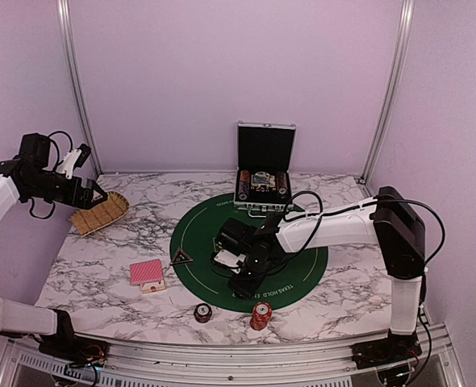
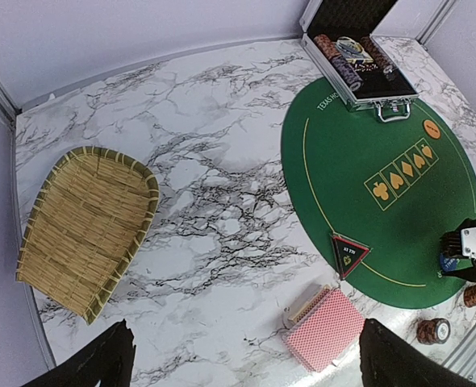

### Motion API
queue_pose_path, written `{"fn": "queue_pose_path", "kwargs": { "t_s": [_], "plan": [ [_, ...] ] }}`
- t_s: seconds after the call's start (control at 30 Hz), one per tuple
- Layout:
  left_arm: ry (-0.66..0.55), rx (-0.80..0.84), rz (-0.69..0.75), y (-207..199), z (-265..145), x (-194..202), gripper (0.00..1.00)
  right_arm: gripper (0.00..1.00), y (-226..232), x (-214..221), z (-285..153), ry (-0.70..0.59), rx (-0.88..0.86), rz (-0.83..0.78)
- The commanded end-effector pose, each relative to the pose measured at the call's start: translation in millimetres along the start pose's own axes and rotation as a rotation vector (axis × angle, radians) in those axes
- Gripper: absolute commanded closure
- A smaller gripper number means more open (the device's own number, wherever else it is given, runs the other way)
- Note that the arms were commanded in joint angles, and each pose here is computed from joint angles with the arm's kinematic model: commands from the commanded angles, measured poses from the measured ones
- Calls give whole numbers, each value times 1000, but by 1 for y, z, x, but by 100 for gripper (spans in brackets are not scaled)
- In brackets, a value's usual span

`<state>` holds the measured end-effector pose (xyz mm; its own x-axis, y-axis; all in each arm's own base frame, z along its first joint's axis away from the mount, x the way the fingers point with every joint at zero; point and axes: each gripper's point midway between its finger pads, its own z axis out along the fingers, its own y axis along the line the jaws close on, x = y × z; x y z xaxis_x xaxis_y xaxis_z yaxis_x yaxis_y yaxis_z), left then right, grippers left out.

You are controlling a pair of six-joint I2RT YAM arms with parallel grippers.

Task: Distribute texas hold em gaming equipment

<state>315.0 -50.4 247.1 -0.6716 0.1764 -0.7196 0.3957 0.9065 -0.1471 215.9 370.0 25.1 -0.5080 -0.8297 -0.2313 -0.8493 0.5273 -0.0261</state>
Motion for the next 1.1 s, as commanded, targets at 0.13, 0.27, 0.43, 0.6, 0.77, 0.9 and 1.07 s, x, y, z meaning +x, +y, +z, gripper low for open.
{"fn": "queue_pose_path", "kwargs": {
  "t_s": [0.13, 0.27, 0.43, 0.6, 0.77, 0.9, 1.07],
  "plan": [
    [-11, -15, 15, -1, -10, -3, 1, 48, -12, 1, -4, 9, 77, 5],
    [-12, -16, 16, -1, -10, -4, 1, 50, -16, 4, -7, 6, 97, 10],
    [-13, -18, 17, 0, -10, -5, 1, 51, -29, 15, -10, 5, 102, 58],
    [-11, -21, 20, 0, -10, -5, 1, 55, -41, 32, -12, 6, 92, 115],
    [-10, -20, 20, 1, -10, -5, 1, 56, -49, 51, -16, 12, 96, 162],
    [-12, -19, 20, 1, -10, -7, 1, 58, -50, 68, -20, 22, 96, 187],
    [-13, -13, 16, 0, -9, -8, 1, 59, -54, 85, -27, 26, 103, 224]
  ]
}}
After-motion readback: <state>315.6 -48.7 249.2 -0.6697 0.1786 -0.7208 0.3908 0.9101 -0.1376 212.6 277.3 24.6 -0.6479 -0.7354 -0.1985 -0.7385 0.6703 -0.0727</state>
